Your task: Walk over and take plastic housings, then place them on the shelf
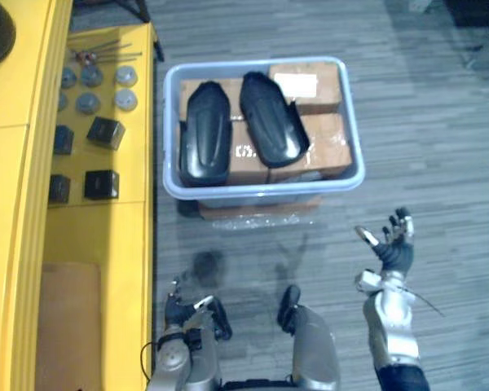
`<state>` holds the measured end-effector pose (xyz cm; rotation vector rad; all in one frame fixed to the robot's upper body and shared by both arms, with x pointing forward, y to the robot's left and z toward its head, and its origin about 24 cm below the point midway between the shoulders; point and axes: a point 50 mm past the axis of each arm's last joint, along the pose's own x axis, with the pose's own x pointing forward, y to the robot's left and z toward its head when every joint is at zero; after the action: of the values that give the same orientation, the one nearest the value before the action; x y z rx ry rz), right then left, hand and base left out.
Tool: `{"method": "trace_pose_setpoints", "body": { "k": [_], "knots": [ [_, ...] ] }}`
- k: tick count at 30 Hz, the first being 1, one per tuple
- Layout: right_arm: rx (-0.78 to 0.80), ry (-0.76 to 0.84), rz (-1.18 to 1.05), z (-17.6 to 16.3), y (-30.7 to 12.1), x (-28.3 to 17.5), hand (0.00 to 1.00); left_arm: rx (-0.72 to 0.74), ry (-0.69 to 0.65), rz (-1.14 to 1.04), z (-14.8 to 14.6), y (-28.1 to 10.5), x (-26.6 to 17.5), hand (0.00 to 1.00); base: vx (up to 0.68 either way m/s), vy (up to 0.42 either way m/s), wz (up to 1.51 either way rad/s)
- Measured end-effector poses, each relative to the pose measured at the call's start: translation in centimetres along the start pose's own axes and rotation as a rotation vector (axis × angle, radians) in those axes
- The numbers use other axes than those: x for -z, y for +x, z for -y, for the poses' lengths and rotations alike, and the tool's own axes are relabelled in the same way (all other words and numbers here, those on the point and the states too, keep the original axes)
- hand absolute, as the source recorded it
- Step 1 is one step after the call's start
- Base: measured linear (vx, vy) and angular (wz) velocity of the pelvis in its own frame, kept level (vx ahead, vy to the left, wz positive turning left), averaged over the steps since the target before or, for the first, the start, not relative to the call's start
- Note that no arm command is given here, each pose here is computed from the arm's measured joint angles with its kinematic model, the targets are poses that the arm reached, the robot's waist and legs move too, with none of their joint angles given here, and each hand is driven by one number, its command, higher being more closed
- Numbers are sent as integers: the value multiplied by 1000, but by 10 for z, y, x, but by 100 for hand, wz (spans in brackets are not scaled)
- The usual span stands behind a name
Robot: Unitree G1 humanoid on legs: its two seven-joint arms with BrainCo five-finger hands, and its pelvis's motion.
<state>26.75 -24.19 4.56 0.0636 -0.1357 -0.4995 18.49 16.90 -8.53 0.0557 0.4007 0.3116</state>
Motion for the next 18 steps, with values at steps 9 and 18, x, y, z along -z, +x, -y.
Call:
{"method": "trace_pose_setpoints", "body": {
  "k": [9, 18],
  "knots": [
    [37, 39, 142, -10, 91, -75, 0, -88, -44, -4, -16, 7, 0, 0, -41, 44, 28],
    [10, 27, 191, -18, 71, -77, 0, -118, -73, 5, -27, 0, 6, 0, 41, 7, 6]
  ]
}}
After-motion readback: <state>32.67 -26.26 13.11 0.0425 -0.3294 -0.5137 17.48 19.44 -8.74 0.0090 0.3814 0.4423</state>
